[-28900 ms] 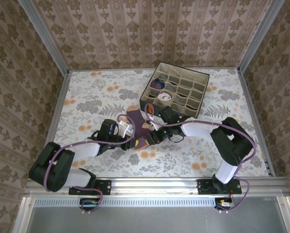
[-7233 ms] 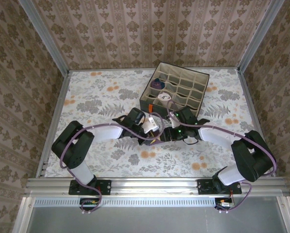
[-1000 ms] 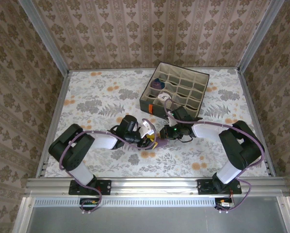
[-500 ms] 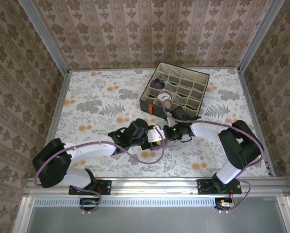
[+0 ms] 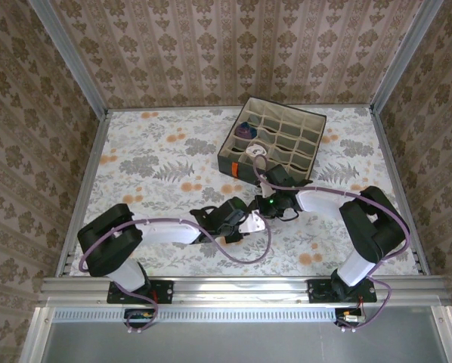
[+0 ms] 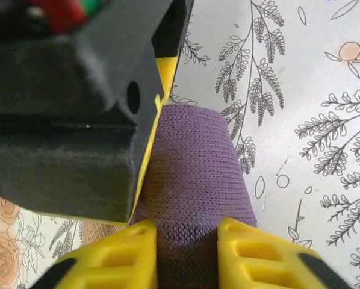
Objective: Roll the socks
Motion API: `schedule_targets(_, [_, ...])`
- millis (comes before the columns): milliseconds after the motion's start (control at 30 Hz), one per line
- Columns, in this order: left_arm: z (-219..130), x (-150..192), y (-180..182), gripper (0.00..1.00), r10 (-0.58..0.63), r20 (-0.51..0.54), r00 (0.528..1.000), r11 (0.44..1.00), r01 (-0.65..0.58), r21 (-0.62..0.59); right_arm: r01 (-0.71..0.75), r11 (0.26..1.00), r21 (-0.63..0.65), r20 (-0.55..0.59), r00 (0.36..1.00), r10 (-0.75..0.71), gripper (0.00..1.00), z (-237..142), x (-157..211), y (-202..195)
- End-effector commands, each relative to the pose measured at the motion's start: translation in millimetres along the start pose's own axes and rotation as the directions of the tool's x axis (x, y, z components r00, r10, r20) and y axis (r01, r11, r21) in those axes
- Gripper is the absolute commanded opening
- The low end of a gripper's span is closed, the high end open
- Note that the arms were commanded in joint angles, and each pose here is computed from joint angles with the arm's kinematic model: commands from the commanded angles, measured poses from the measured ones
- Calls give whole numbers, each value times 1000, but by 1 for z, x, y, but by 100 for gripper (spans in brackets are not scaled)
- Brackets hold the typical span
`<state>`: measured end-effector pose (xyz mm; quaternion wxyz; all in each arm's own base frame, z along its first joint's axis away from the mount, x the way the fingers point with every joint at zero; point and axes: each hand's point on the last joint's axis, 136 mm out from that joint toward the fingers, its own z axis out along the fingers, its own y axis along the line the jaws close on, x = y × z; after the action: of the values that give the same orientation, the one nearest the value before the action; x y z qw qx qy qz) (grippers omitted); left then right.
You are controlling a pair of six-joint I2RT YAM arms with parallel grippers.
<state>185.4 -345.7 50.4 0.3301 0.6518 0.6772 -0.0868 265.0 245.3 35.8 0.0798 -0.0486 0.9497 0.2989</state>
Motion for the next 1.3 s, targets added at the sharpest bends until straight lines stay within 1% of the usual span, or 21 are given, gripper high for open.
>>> schedule_targets(0, [8,32,-7,5,-130,-95,987,988,137,71,-34,996,80,-57,998,39,33,-3,19,-16])
schedule_targets(33, [8,35,-8,3,-165,-94,982,981,173,90,-41,995,86,-43,998,45,39,-6,17,-16])
schedule_targets(67, [8,36,-8,2,-200,-84,976,972,208,113,-46,995,89,-26,998,49,42,-9,14,-16])
schedule_targets(133, [6,37,-8,0,-284,-56,957,942,290,170,-63,993,102,24,998,61,51,-18,8,-16])
schedule_targets(167, [5,37,-8,0,-321,-42,946,925,323,199,-73,991,113,50,996,68,54,-23,5,-17])
schedule_targets(233, [2,36,-4,0,-394,-6,919,892,384,240,-96,987,126,113,990,82,56,-35,-1,-17])
schedule_targets(333, [-2,35,1,0,-483,43,875,843,451,294,-129,986,101,174,979,111,57,-46,-6,-12])
schedule_targets(433, [-5,37,7,0,-543,75,837,805,493,331,-178,983,47,203,965,165,58,-49,-8,-5])
schedule_targets(533, [-6,37,10,0,-592,93,801,766,523,374,-218,976,-1,209,954,214,58,-44,-8,1])
schedule_targets(667, [-4,40,15,0,-654,104,749,712,564,419,-264,964,-32,202,943,265,59,-34,-7,10])
schedule_targets(700, [-5,38,13,0,-666,108,738,694,560,453,-275,961,-40,201,940,277,59,-32,-7,12])
schedule_targets(833, [-3,40,14,0,-691,114,714,669,572,474,-294,954,-58,204,932,300,60,-24,-9,22])
schedule_targets(1033, [0,42,12,0,-718,104,689,632,582,512,-332,943,-16,175,928,329,64,-5,-8,16])
schedule_targets(1133, [1,44,14,0,-740,108,664,607,590,533,-343,939,-9,177,924,339,65,2,-10,12])
schedule_targets(1267, [-1,46,19,0,-768,126,628,581,600,550,-352,935,-44,195,915,354,67,7,-17,15])
